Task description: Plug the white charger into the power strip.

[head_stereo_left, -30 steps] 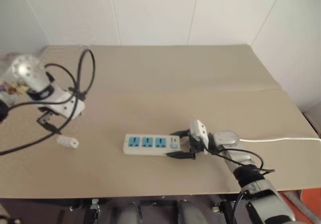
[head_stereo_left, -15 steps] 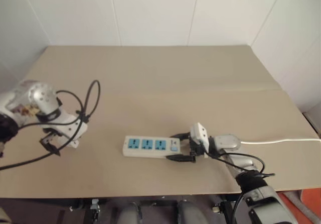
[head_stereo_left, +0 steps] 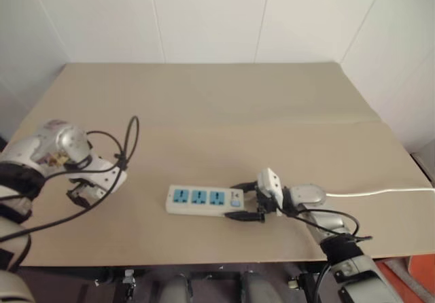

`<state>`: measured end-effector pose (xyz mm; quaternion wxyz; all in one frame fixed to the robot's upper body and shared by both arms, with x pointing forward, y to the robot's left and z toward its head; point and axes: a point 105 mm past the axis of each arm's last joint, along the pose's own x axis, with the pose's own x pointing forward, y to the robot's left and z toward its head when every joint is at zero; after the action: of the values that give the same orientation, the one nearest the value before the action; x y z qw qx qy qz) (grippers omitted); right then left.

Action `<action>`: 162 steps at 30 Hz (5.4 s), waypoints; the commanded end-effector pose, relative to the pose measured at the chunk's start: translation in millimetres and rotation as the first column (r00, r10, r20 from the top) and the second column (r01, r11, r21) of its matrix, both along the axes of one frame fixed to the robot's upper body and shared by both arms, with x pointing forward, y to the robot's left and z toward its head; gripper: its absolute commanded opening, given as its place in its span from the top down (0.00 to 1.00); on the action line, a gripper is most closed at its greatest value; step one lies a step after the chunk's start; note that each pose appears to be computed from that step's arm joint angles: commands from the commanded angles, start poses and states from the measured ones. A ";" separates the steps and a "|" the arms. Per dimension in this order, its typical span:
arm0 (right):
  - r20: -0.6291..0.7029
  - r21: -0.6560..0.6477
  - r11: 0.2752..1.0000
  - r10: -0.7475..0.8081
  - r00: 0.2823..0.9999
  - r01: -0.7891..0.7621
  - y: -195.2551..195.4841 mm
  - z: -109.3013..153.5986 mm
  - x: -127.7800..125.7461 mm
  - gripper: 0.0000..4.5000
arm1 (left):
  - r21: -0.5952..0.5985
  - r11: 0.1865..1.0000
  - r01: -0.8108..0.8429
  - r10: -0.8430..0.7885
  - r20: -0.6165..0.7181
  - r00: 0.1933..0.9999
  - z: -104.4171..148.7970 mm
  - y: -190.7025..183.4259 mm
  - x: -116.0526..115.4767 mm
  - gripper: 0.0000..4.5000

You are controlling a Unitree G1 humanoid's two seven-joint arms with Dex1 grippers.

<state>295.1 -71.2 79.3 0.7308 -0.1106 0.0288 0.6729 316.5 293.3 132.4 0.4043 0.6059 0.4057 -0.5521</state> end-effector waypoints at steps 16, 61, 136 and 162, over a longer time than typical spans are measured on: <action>-0.030 -0.013 1.000 -0.023 0.999 0.022 -0.7 -4.8 -3.2 0.24 | 0.005 1.000 -0.023 0.023 -0.011 1.000 -6.0 7.8 -4.1 0.77; 0.018 -0.048 0.998 0.051 0.999 -0.050 13.0 -19.8 -5.9 0.24 | -0.992 0.015 -0.124 -0.056 -0.125 0.991 26.7 -222.0 -31.1 0.77; -0.010 -0.068 0.996 0.056 0.998 -0.057 9.1 -23.6 -8.2 0.24 | -0.971 -0.004 -0.237 -0.039 -0.237 0.971 -9.6 -209.2 -40.5 0.77; -0.011 -0.081 0.995 0.050 0.999 -0.051 4.0 -21.1 -5.9 0.24 | -0.956 0.153 -0.249 0.077 -0.240 0.968 -65.9 -182.8 -39.5 0.77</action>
<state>294.1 -63.2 69.6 0.7185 -0.1290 0.0276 0.6829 277.2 91.3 107.2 0.7067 0.1062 -0.0601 -0.6969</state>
